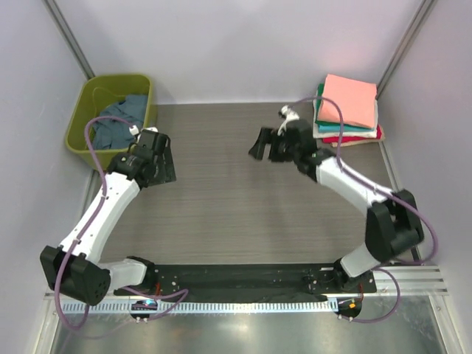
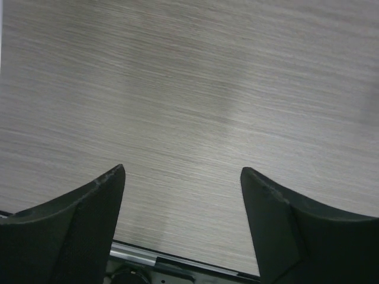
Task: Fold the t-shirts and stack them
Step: Reset both grippers
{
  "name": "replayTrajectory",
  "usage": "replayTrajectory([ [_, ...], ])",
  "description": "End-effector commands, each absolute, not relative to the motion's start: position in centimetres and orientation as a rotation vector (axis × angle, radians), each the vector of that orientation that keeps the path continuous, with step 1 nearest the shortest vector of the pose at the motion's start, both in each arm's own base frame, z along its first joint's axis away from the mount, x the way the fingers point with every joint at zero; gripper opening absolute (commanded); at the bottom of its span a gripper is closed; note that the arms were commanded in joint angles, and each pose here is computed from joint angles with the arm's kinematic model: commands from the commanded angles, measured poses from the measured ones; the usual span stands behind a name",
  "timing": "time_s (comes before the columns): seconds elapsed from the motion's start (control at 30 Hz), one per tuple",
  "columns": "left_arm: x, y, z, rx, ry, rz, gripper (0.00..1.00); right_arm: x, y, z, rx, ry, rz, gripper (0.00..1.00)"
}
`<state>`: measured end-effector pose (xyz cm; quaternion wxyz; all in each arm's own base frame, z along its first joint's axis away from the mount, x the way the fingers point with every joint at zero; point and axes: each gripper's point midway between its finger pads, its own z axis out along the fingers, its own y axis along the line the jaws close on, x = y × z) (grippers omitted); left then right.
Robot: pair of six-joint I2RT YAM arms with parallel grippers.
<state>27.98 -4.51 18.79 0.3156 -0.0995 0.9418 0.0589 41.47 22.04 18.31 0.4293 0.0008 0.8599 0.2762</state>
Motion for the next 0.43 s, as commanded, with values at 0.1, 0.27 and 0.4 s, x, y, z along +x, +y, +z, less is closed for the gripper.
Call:
replayTrajectory([
  [0.1, 27.9, -1.7, 23.1, -0.396, 2.248, 0.236, 1.0, 32.2, 20.2, 19.7, -0.024, 2.048, 0.735, 0.94],
  [0.27, 26.9, 0.5, 25.5, -0.488, 2.119, 0.285, 1.0, 27.3, 18.6, 16.6, 0.016, 2.116, 0.773, 0.96],
  [0.4, 26.5, 1.7, 26.7, -0.548, 2.046, 0.275, 1.0, 26.1, 17.6, 17.4, 0.024, 2.074, 0.75, 0.99],
])
